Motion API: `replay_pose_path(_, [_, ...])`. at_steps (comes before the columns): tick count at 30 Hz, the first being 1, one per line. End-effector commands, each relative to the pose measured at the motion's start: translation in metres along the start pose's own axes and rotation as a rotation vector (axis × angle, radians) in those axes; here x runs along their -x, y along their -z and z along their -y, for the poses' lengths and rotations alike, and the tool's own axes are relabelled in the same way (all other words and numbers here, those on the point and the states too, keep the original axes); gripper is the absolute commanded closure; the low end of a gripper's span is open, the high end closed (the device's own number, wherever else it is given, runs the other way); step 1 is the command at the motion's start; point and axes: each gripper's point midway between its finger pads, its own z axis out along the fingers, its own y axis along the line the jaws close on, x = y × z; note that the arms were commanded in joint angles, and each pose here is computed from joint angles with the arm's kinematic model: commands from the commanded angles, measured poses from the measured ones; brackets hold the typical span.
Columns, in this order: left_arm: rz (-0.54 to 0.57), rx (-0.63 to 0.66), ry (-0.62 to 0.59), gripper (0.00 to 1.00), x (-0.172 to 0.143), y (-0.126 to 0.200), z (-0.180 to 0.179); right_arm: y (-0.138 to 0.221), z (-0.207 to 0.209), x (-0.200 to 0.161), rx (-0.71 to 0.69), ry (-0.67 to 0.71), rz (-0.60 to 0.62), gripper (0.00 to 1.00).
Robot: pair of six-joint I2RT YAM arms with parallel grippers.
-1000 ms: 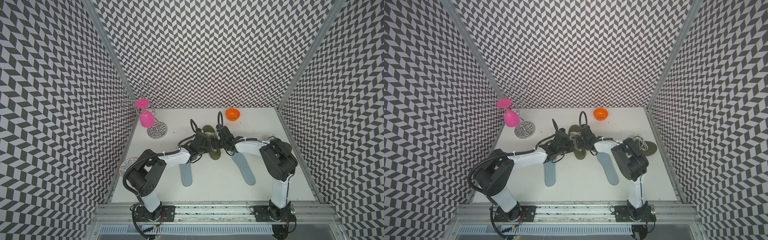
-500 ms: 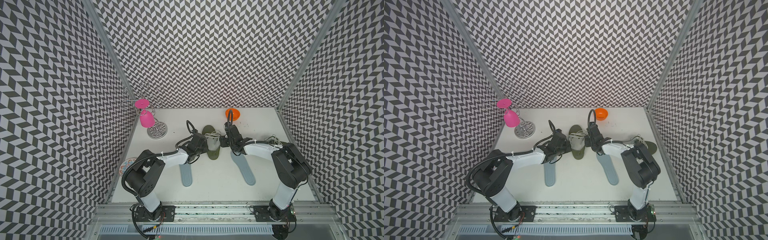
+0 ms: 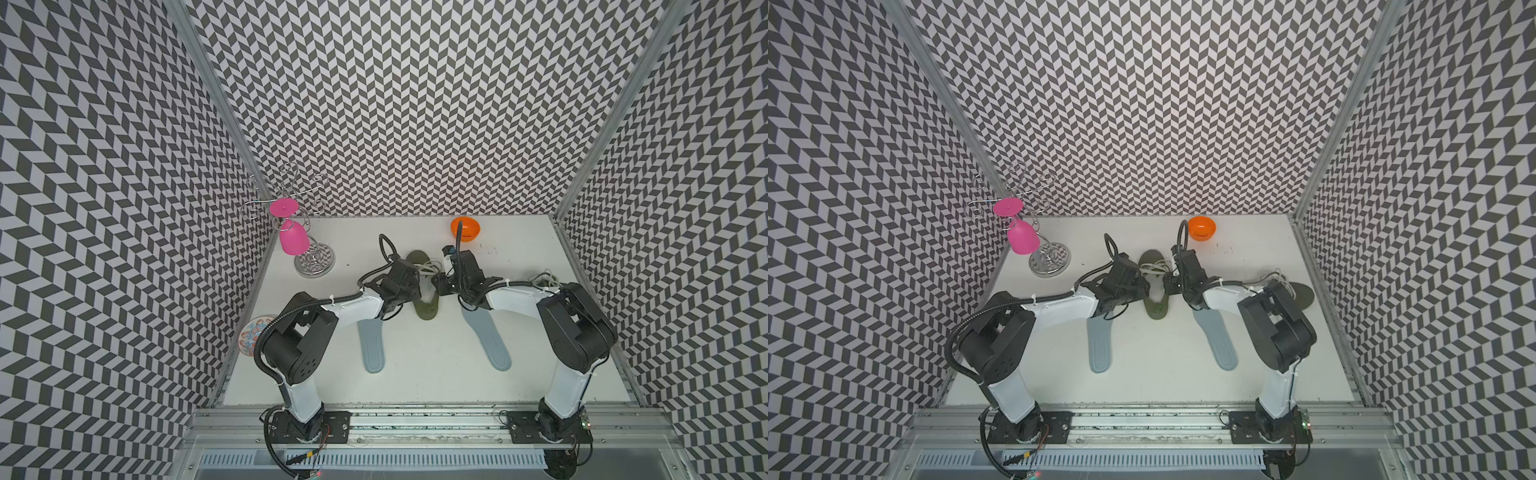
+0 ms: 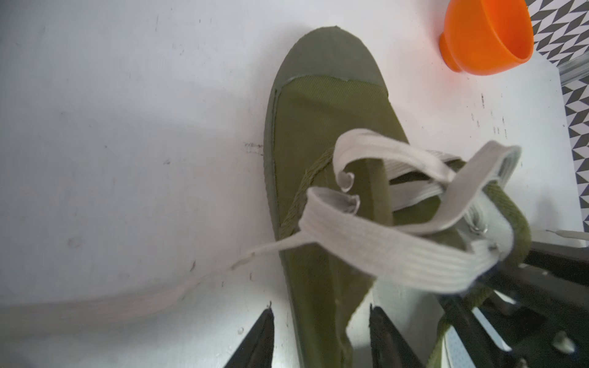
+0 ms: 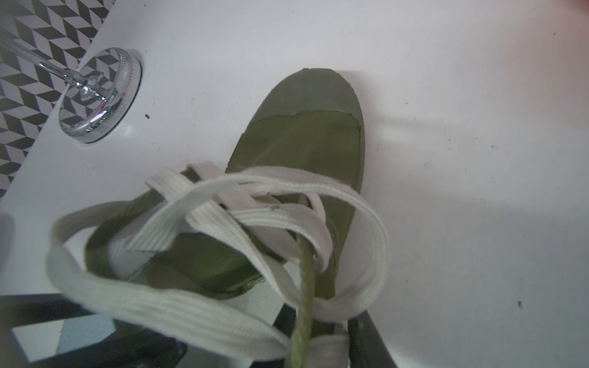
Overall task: Insert the insole into the shoe
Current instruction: Adjust the shoe at the center of the board.
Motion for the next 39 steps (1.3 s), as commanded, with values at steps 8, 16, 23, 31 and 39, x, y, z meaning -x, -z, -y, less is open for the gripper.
replay_pose_path(8, [0.007, 0.153, -0.014, 0.75, 0.018, -0.019, -0.02, -0.001, 0.009, -0.005, -0.017, -0.016, -0.01, 0.75])
replay_pose_path(16, [-0.039, 0.01, 0.034, 1.0, 0.001, 0.015, -0.008, 0.001, 0.036, 0.012, 0.018, -0.012, 0.027, 0.87])
replay_pose_path(23, [-0.084, -0.018, 0.105, 0.84, -0.037, 0.012, 0.002, -0.012, 0.019, 0.022, 0.102, 0.077, -0.004, 0.88])
replay_pose_path(31, [-0.034, 0.075, -0.106, 0.48, -0.014, 0.033, -0.003, 0.006, -0.007, 0.005, 0.166, 0.126, -0.03, 0.72])
replay_pose_path(39, [-0.028, 0.186, -0.422, 0.21, 0.019, 0.079, 0.003, 0.01, -0.001, -0.005, 0.118, 0.11, -0.064, 0.59])
